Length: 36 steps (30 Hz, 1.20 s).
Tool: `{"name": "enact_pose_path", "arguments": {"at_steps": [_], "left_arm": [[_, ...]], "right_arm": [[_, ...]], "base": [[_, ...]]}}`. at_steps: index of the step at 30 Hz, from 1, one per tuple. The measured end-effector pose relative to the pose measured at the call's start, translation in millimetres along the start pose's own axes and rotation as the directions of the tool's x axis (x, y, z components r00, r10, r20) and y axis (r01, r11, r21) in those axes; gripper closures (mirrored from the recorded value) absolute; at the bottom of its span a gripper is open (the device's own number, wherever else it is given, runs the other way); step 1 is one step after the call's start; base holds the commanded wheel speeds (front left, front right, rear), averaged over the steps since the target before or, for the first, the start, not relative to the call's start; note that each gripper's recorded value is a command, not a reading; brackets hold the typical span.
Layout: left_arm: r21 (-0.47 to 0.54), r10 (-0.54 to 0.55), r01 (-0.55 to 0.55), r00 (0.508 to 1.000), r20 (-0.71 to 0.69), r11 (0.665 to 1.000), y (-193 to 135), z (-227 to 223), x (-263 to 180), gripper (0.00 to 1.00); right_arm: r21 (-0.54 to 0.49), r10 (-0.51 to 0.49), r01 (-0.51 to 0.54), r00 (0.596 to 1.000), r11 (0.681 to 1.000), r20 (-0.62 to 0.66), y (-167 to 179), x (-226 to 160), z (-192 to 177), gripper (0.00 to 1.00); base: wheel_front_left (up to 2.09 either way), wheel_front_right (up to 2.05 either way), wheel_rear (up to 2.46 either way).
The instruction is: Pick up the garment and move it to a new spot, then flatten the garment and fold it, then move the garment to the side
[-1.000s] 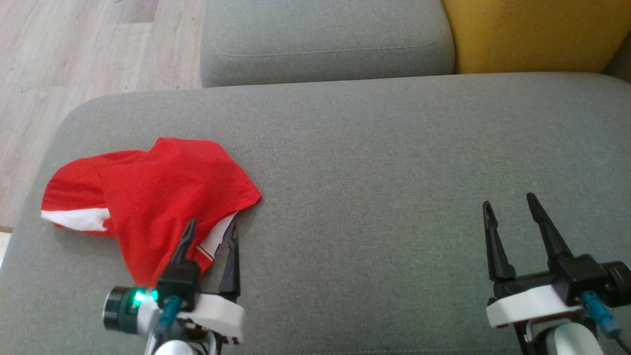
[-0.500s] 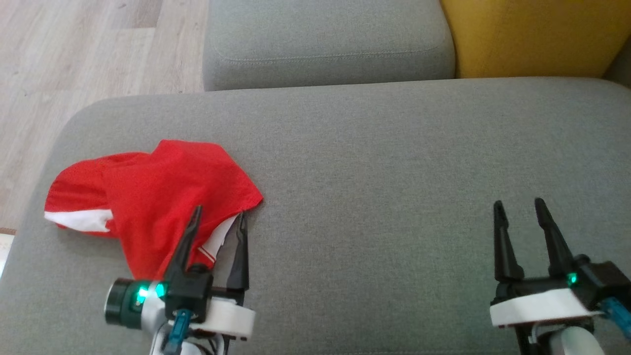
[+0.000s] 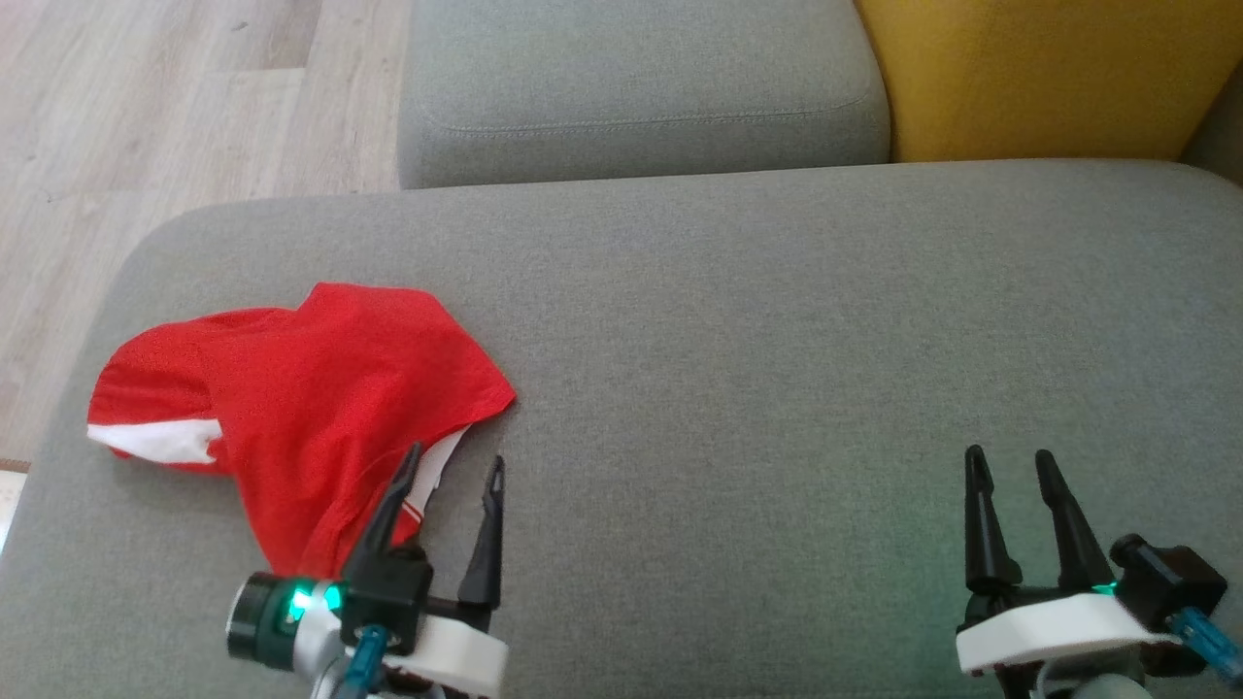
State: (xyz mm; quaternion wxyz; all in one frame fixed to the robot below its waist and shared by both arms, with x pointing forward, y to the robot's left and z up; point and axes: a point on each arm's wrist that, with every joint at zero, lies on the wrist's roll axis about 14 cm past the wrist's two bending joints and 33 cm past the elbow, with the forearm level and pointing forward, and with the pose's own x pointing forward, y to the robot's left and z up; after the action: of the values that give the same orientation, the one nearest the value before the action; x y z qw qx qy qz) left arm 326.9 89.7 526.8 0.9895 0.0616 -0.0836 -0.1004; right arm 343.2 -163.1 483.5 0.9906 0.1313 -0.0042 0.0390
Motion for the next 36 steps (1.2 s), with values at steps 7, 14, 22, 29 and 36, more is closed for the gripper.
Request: {"name": "enact_pose_path", "arguments": {"at_steps": [7,14,22,29,36], "left_arm": [[-0.008,0.010,-0.010,1.000,-0.002,1.000,2,-1,2,0.00],[-0.008,0.027,-0.027,1.000,-0.003,1.000,8,-1,2,0.00],[-0.012,0.092,-0.092,0.996,-0.013,0.996,26,-3,-4,0.00],[0.006,0.201,-0.201,0.979,-0.030,0.980,58,-7,-21,0.00],[0.027,0.317,-0.316,0.946,-0.072,0.948,88,-18,-51,0.00]], "right_arm": [[-0.001,-0.010,0.010,1.000,1.000,0.006,-3,1,2,0.00],[-0.005,-0.002,0.002,1.000,1.000,0.002,-1,3,1,0.00],[-0.039,0.082,-0.083,0.996,0.996,-0.020,24,12,-5,0.00],[-0.044,0.193,-0.195,0.980,0.980,-0.050,59,22,-14,0.00],[-0.031,0.316,-0.321,0.943,0.947,-0.100,101,28,-30,0.00]], "base": [[0.00,0.00,0.00],[0.00,0.00,0.00],[0.00,0.00,0.00],[0.00,0.00,0.00],[0.00,0.00,0.00]]}}
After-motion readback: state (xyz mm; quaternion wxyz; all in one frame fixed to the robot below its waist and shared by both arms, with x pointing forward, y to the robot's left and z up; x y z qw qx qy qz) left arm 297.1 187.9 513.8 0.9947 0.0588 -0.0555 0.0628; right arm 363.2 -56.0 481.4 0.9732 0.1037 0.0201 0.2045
